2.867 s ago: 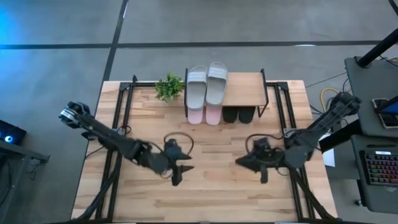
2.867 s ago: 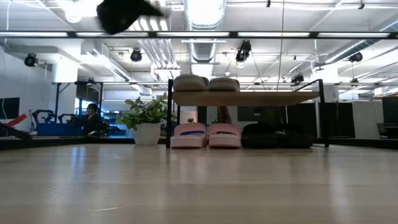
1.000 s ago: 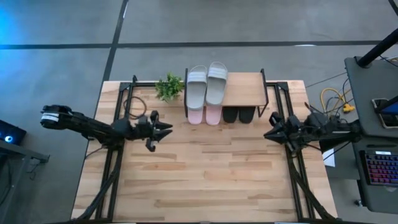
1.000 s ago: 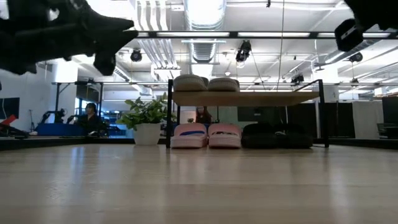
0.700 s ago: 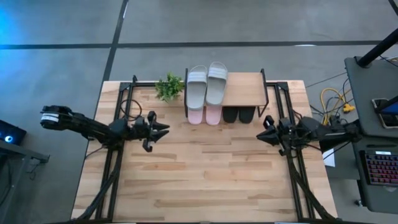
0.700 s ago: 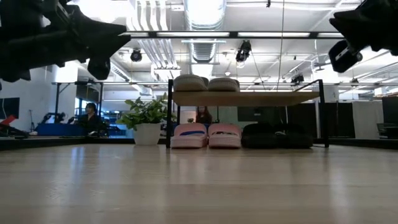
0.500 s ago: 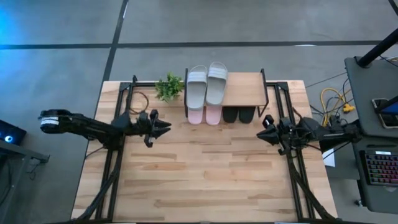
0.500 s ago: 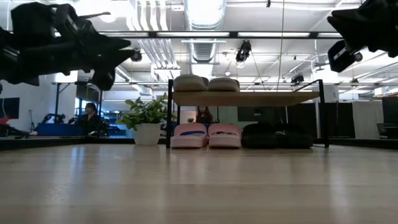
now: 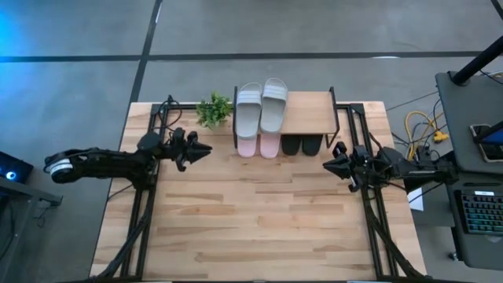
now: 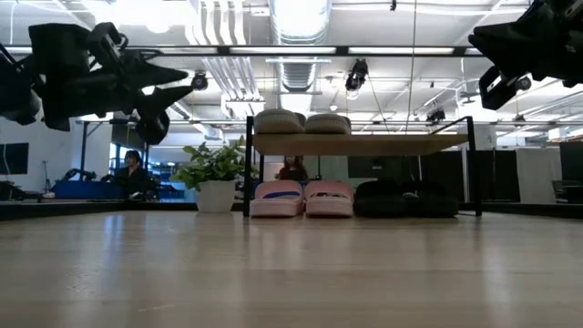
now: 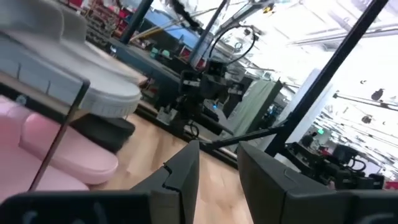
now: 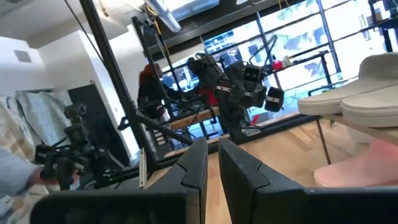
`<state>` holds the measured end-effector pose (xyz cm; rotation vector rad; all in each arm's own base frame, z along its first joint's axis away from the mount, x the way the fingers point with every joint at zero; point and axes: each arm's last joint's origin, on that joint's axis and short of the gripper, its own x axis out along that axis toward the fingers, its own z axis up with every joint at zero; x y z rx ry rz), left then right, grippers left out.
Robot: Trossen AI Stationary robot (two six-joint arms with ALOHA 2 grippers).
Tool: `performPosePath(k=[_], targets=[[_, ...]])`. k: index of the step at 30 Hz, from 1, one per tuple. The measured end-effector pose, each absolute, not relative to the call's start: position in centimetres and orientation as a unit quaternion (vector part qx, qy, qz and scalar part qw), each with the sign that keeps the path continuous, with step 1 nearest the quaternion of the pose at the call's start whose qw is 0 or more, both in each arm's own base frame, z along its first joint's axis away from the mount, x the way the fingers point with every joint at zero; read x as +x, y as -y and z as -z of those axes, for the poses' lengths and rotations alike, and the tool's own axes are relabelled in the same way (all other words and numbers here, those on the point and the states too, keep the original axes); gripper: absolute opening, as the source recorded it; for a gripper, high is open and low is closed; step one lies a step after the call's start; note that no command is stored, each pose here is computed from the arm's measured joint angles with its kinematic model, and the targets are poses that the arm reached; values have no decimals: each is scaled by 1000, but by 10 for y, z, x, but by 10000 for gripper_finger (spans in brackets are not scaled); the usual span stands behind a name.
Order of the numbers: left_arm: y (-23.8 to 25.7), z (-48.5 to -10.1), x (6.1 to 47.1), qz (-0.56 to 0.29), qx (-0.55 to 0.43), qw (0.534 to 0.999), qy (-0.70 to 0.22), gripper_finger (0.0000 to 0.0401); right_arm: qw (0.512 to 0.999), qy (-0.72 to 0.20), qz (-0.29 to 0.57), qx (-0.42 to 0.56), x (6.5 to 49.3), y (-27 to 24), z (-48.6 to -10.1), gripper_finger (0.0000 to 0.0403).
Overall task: Pick and place slides into the shelf
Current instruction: Return to Home Position
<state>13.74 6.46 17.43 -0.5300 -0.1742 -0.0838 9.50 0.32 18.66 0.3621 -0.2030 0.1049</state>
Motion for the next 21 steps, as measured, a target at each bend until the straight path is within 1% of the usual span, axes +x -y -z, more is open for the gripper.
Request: performPosePath(k=[7, 10, 12, 16, 21], targets=[[-66, -170, 140, 36, -271, 959, 72, 95, 966, 94, -58, 232, 96, -3, -186, 34], [-65, -167, 139, 32, -280, 958, 58, 95, 967, 92, -57, 232, 96, -3, -186, 34], [-64, -174, 137, 40, -265, 960, 80, 95, 968, 92, -57, 228, 96, -3, -186, 34], [-65, -176, 139, 43, -263, 960, 82, 95, 968, 93, -57, 228, 96, -3, -186, 34], [-58, -174, 136, 47, -274, 958, 64, 95, 968, 93, -58, 227, 96, -3, -186, 34]])
